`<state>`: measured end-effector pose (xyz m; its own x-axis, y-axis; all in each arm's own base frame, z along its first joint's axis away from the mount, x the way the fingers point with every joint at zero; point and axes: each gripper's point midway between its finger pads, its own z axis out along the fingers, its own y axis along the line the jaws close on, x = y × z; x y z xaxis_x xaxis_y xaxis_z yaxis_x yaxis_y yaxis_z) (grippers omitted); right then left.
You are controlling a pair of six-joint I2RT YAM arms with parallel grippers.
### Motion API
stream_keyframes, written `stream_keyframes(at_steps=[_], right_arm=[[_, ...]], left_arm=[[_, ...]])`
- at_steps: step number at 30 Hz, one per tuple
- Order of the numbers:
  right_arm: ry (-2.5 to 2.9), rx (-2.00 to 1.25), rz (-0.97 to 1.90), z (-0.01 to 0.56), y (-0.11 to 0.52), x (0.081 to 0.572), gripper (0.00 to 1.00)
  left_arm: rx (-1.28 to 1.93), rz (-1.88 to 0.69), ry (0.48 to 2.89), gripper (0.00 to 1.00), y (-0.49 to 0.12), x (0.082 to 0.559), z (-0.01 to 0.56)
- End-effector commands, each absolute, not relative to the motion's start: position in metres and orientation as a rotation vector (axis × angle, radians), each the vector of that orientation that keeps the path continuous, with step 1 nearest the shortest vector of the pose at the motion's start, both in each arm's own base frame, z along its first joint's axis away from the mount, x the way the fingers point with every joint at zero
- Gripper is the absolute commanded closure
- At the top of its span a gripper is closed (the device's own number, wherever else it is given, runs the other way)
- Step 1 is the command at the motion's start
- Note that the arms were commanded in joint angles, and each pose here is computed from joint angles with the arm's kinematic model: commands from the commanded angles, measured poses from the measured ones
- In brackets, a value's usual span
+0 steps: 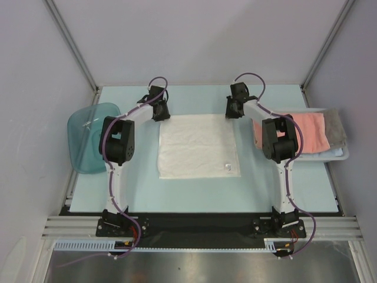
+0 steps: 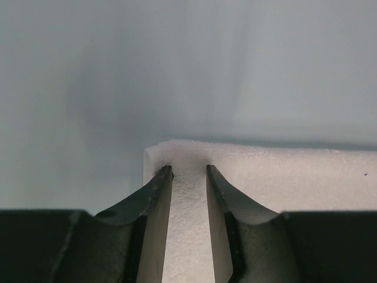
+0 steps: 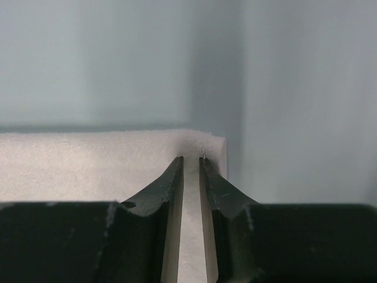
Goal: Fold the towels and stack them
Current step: Fold the towel
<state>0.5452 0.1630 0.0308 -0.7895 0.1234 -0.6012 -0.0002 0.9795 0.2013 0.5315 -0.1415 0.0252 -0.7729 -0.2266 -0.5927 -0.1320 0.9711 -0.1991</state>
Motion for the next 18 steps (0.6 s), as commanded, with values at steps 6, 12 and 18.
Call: stream_keyframes(at_steps=[6, 12, 18], right_arm=[[2.435, 0.107, 0.292, 0.042, 0.161, 0.556, 0.78], [2.430, 0.105, 0.302, 0.045, 0.161, 0.557, 0.78], [2.414, 0.104, 0.331, 0.054, 0.161, 0.558, 0.78]], left_arm=[[-0.336, -0.126, 2.388, 0.63, -0.108, 0.545, 0.050], [-0.336, -0.161, 2.356, 0.63, -0.111, 0.545, 0.062], [-0.307, -0.274, 2.257, 0.59, -0.121, 0.547, 0.089]])
